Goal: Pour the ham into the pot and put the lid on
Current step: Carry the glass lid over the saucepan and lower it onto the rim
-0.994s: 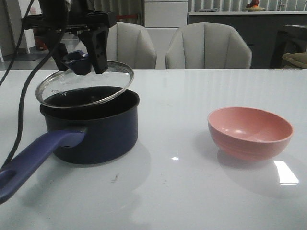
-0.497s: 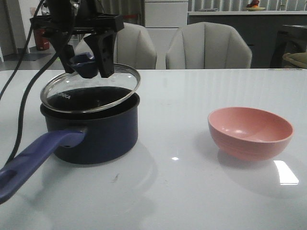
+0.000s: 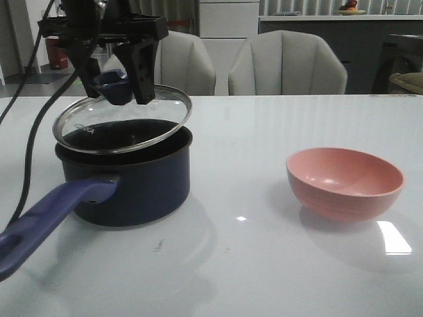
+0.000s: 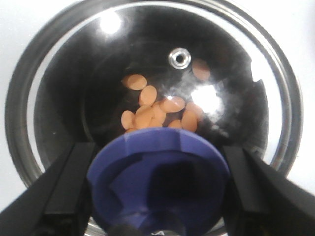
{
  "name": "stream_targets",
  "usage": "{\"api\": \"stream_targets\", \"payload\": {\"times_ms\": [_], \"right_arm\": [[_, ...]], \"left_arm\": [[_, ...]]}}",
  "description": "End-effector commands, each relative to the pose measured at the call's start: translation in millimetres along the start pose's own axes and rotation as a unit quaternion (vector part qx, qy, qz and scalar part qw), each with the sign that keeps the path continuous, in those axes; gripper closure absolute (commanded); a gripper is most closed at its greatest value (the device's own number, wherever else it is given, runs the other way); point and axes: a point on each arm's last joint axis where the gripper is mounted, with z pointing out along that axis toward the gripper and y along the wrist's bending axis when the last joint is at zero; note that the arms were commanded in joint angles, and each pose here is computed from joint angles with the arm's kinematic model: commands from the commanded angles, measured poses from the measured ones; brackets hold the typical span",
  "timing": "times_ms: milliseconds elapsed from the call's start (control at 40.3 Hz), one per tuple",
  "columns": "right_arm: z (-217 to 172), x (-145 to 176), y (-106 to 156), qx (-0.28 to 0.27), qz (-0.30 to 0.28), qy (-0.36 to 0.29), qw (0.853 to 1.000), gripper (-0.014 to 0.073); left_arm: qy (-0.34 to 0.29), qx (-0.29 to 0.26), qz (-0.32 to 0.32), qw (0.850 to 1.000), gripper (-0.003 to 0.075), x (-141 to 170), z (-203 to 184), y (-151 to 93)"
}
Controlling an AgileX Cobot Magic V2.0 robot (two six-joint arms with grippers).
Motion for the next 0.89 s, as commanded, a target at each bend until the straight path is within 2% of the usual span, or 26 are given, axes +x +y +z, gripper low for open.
{"api": "stream_targets", "payload": {"times_ms": [0, 571, 671, 820, 869], "right_arm": [[-1.4, -15.3, -1.6, 0.009, 0.001, -0.047, 0.999, 0.0434], [-1.4, -15.3, -1.6, 0.009, 0.001, -0.047, 0.999, 0.0434], [-1.4, -15.3, -1.6, 0.009, 0.001, -0.047, 0.999, 0.0434], [-1.4, -15.3, -1.6, 0.009, 0.001, -0.047, 0.999, 0.0434], [-1.4, -15.3, -1.6, 0.009, 0.001, -0.047, 0.999, 0.0434]], "left_arm": [[-0.029, 0.002, 0.000, 1.000, 0.0475, 1.3, -29.6, -1.3], [-0.001, -0.002, -0.001, 1.000, 0.0461, -2.6, -4.8, 0.8], [0.002, -0.002, -0.001, 1.000, 0.0373, -2.9, -2.2, 0.9], [0.002, -0.005, 0.000, 1.000, 0.0136, -3.0, -1.6, 1.4], [0.002, -0.005, 0.000, 1.000, 0.0085, -3.0, -1.6, 1.4]]}}
